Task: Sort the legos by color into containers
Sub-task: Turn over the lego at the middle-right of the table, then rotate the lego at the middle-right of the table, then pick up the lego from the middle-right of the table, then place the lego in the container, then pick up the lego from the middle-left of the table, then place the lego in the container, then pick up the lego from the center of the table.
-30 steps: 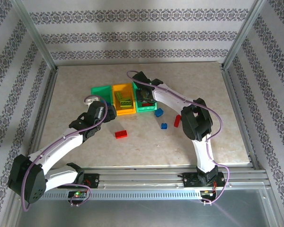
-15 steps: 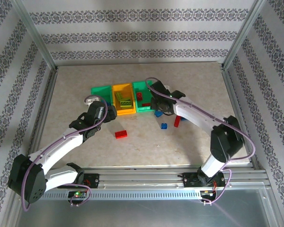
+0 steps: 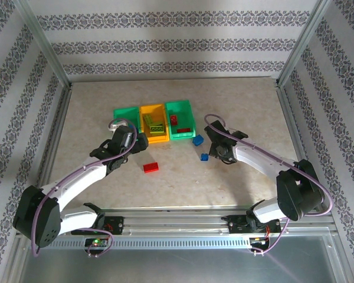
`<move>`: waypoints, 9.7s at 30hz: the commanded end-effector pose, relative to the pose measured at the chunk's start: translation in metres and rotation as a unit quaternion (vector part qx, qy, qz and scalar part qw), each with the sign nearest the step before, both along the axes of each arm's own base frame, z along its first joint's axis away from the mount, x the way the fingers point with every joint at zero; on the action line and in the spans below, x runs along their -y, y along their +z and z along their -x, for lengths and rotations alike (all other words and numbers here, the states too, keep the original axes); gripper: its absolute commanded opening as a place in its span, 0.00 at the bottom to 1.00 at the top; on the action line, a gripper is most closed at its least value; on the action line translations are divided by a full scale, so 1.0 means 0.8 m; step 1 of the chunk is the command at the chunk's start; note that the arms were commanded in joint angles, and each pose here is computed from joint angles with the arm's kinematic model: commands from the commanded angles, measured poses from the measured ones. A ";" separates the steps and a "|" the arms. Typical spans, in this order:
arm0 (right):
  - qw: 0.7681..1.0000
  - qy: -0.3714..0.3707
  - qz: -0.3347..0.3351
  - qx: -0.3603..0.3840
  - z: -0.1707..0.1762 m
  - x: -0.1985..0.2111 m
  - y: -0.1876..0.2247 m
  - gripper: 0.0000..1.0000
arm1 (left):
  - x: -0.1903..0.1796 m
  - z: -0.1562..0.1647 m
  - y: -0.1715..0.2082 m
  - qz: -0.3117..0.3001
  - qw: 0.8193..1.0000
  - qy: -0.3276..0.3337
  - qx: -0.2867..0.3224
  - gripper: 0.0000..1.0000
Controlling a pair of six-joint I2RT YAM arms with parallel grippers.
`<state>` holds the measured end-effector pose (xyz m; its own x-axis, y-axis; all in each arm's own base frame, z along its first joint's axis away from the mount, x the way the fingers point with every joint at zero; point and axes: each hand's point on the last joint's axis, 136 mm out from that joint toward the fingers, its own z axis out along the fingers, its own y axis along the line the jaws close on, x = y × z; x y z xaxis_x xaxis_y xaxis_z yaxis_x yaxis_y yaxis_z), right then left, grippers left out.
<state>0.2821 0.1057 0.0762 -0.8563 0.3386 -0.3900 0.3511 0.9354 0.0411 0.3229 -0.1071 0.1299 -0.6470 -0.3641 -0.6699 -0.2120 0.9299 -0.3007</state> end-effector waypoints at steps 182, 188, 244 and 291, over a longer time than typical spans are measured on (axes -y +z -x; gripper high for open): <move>0.976 0.054 -0.010 0.211 -0.049 -0.029 0.153 0.98 | 0.066 0.072 -0.116 -0.181 0.929 -0.248 -0.207 0.87; 0.976 0.054 -0.012 0.210 -0.050 -0.030 0.151 0.98 | 0.071 0.057 -0.119 -0.181 0.934 -0.233 -0.200 0.79; 0.975 -0.031 -0.016 0.221 0.008 0.042 0.135 0.98 | 0.242 -0.159 0.006 -0.125 0.955 -0.266 -0.027 0.38; 0.982 -0.094 -0.016 0.163 0.021 0.091 0.097 0.98 | 0.294 -0.075 -0.004 -0.066 0.973 -0.221 -0.013 0.96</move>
<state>0.2755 0.0394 0.1687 -0.5753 0.4796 -0.6626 0.4523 0.8615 0.2308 0.3845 -0.3339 0.1190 -0.7612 0.1546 -0.6298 0.2979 0.9460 -0.1278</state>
